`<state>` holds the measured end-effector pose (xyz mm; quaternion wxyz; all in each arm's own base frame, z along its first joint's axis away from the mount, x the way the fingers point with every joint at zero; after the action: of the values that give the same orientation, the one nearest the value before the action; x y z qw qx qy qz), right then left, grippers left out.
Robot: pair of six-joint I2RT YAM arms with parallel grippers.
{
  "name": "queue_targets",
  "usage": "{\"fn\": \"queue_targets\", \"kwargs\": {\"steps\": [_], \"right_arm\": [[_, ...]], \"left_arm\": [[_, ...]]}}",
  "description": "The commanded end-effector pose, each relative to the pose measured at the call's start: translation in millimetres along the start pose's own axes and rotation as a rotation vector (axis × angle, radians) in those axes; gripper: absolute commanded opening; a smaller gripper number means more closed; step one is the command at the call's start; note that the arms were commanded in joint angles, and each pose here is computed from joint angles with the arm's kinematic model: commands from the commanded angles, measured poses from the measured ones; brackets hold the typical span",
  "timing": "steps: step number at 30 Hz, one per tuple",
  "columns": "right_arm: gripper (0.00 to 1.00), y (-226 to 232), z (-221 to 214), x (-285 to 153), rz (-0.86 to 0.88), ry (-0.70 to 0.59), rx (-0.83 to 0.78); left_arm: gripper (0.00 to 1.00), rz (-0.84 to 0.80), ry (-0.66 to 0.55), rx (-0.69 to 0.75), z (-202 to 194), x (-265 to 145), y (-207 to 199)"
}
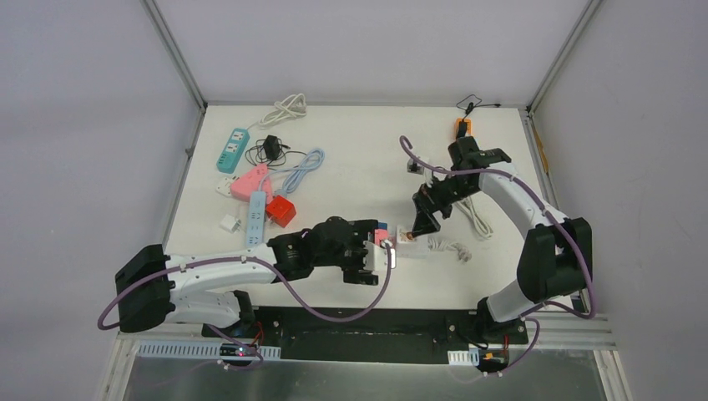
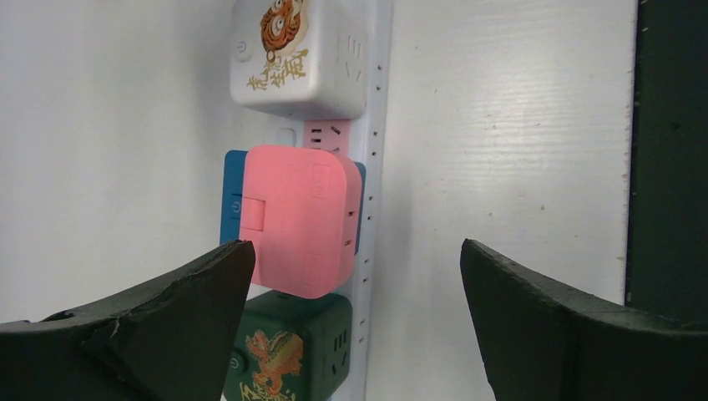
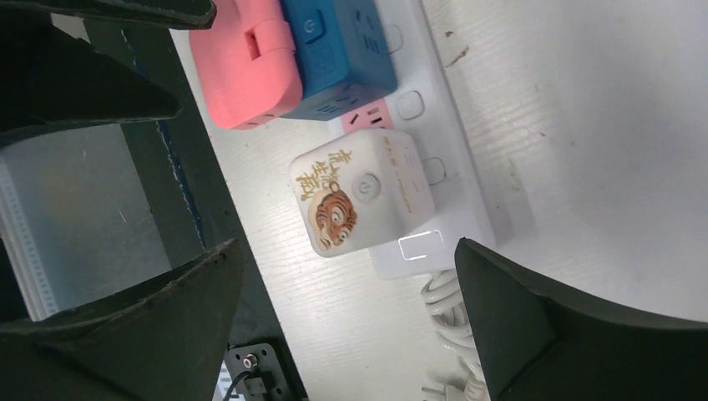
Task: Pull the plug off the socket
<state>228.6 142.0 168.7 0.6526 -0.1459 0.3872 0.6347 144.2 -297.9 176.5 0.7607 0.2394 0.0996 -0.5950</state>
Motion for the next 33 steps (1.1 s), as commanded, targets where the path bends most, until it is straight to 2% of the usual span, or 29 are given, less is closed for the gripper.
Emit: {"fn": "queue_targets", "kwargs": {"steps": [1,10,17,33], "right_arm": [[1.0,-5.8,11.9,-12.9,-0.04,-0.138,0.041],[1.0,-8.8,11.9,-10.4,-0.038,-0.154,0.05],[1.0,-7.8,12.1,-8.7,-0.023,-0.165,0.054],[1.0,-9.3,12.0,-8.4,-0.02,-0.158,0.062]], "left_arm": [[0.97,0.109,-0.052,0.108,18.2,7.7,21.7],[0.95,0.144,-0.005,0.144,10.0,25.8,26.8],[0.84,0.229,0.01,0.13,8.7,22.3,34.9],[0.71,0.298,-0.097,0.016,27.2,-0.5,39.2]]}}
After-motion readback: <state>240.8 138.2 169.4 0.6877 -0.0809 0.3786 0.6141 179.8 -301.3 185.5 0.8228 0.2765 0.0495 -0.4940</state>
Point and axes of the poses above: each gripper's point midway between its finger pads, its own x axis out along the fingers, its own y axis along the line the jaws close on, z = x × y, the point moved 5 cm from there along -x, back along the fingers, and after that the axes turned 13 degrees about -x, right-handed, at the moved point
